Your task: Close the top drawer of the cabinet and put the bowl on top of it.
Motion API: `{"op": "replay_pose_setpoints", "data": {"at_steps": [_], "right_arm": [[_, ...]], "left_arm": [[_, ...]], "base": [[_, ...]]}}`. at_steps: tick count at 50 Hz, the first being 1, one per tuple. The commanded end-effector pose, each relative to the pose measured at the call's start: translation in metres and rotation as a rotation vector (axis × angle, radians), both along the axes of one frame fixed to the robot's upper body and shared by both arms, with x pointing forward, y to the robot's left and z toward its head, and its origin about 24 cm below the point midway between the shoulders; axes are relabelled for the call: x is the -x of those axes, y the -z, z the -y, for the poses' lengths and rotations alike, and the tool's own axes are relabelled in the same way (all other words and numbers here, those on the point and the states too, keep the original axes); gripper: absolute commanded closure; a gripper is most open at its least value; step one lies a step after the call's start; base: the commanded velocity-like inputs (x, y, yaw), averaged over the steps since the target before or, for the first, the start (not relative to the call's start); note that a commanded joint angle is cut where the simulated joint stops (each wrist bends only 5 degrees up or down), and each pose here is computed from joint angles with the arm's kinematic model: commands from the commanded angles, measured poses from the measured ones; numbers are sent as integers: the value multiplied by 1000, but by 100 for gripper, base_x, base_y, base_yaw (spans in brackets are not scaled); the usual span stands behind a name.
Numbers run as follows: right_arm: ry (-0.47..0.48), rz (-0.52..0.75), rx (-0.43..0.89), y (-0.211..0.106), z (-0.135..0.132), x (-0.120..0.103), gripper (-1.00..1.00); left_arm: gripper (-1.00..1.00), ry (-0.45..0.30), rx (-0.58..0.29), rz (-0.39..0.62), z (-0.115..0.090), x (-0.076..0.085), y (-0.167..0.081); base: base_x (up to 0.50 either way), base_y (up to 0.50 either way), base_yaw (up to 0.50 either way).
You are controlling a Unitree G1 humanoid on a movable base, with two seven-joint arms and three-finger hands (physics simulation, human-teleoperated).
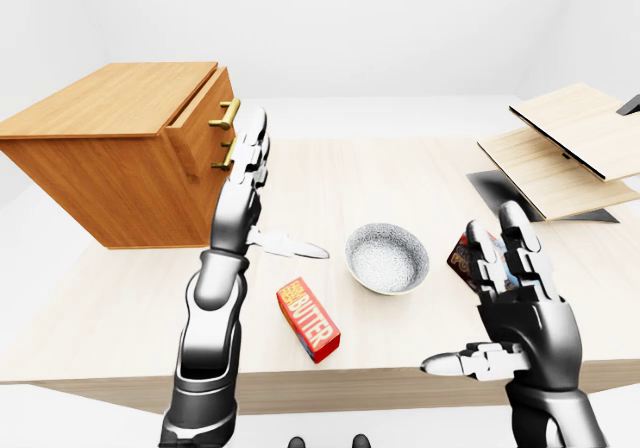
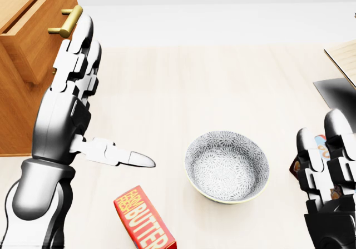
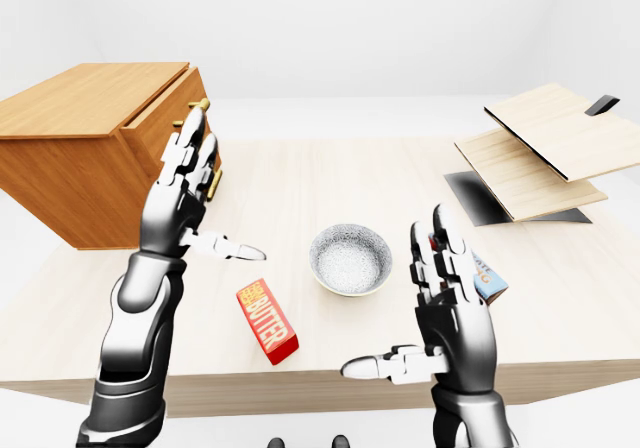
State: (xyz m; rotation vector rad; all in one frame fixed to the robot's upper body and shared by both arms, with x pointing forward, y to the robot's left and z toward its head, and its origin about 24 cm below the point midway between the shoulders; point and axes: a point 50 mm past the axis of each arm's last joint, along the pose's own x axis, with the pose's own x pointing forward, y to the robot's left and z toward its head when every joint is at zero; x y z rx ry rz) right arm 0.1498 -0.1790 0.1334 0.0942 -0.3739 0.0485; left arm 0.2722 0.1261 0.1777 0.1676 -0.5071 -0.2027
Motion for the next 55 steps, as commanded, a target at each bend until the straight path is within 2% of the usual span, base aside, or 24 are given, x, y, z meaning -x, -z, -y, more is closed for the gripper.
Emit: {"op": "replay_pose_setpoints", "data": {"at_steps": [1, 9, 15, 18, 20, 23, 28, 38, 55], "right_arm": [[12, 18, -15, -6, 5, 5, -100], [13, 22, -17, -7, 5, 6, -100], [8, 22, -18, -6, 5, 5, -100], [7, 25, -18, -7, 6, 6, -100], [7, 25, -18, -7, 6, 6, -100], [-5, 22, -18, -7, 5, 6, -100], [-10, 23, -18, -7, 5, 7, -100], [-14, 23, -18, -8, 4, 8, -100], [-26, 16, -15, -6, 2, 6, -100]], "left_arm": [[-100, -4, -14, 44, 2, -28, -24], [-100, -1, -1, 67, -1, -37, -36], [-100, 3, 15, 49, -8, -47, -40], [-100, -1, 32, 18, -13, -58, -40], [-100, -1, 34, 16, -14, -59, -40], [-100, -14, 57, -49, -22, -73, -33], [-100, -27, 74, -110, -29, -84, -26], [-100, -53, 74, -137, -37, -88, -22], [-100, -122, 107, -318, -62, -104, 13]], "base": [[0, 0, 0], [0, 0, 0], [0, 0, 0], [0, 0, 0], [0, 0, 0], [0, 0, 0], [0, 0, 0], [0, 0, 0], [0, 0, 0]]}}
